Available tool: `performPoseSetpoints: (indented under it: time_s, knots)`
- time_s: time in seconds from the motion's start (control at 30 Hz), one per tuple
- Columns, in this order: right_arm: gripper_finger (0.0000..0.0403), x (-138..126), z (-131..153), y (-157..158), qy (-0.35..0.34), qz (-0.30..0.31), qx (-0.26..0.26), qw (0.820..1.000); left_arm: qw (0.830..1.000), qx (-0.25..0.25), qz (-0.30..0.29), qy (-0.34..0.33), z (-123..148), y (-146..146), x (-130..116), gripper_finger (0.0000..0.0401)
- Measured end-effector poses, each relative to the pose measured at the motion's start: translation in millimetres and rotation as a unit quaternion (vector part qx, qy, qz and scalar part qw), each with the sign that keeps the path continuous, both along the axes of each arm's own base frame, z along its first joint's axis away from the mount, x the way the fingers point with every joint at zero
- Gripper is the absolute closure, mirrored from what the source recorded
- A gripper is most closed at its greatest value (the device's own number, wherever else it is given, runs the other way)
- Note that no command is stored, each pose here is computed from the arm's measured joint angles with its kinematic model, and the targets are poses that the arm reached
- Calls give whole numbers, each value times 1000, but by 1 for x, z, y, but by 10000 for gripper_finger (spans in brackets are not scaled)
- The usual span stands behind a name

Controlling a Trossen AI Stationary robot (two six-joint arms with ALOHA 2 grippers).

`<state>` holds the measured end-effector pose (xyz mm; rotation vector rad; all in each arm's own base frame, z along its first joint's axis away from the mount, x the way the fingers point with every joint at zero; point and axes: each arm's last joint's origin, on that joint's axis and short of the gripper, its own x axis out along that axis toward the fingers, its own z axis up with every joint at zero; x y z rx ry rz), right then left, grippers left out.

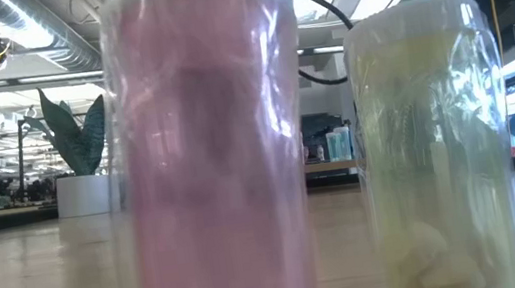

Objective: Pick and place medicine bottles onto shelf by color
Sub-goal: Put the bottom white pill bottle on the shelf aligned with other white pill bottle

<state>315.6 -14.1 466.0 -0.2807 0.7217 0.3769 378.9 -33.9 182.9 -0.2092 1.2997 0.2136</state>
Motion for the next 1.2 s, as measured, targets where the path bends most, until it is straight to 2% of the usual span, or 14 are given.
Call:
performPoseSetpoints:
  time_s: [0.17,0.63,0.73,1.0,1.2]
  knots:
    - [210,0,0,0,0,0,0,1000,1000,0,9,-1,0,0,0,260]
    - [210,0,0,0,0,0,0,1000,1000,0,12,0,-1,0,0,151]
    - [210,0,0,0,0,0,0,1000,1000,0,12,-2,2,0,0,143]
    - [210,0,0,0,-1,0,0,1000,1000,4,6,-19,28,1,0,143]
    - [210,1,1,0,-5,0,0,1000,1000,24,13,14,51,1,-20,144]
